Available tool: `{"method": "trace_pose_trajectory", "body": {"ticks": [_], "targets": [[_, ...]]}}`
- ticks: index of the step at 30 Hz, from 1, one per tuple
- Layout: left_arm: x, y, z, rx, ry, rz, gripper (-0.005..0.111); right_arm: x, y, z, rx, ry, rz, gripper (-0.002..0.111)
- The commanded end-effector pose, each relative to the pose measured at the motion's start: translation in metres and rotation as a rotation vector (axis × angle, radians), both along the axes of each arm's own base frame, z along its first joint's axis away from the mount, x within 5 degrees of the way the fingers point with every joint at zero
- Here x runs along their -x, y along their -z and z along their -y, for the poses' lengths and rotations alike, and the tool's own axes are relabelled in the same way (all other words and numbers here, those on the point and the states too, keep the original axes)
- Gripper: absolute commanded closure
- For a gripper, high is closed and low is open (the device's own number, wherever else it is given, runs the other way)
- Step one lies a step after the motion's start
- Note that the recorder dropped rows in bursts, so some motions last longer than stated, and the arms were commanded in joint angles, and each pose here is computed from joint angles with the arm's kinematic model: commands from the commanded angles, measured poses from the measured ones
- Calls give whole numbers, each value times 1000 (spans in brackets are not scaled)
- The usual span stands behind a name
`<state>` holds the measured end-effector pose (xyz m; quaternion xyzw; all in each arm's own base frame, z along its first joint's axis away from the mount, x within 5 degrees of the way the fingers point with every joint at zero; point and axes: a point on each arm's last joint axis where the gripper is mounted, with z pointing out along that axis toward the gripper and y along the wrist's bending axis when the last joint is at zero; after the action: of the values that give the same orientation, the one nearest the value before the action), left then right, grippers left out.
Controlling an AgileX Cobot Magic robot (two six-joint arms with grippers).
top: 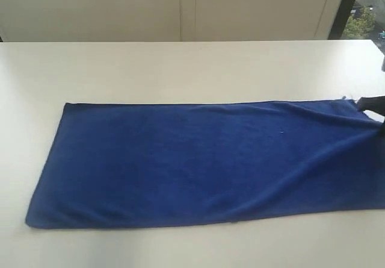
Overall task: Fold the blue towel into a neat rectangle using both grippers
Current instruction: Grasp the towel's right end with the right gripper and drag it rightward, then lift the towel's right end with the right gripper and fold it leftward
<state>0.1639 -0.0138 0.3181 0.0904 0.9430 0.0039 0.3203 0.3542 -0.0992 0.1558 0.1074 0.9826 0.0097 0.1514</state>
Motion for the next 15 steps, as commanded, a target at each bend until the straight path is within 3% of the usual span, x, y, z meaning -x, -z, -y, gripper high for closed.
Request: {"method": "trace_pose_trajectory", "body": {"ticks": [1, 7, 15], "targets": [[2, 0, 0, 7, -7, -1, 107, 3, -10, 41, 32, 112, 64, 108], [2, 0, 0, 7, -7, -1, 107, 11, -19, 78, 56, 209, 110, 108], [2, 0, 0, 7, -7, -1, 107, 5, -63, 51, 41, 174, 222, 108]]}}
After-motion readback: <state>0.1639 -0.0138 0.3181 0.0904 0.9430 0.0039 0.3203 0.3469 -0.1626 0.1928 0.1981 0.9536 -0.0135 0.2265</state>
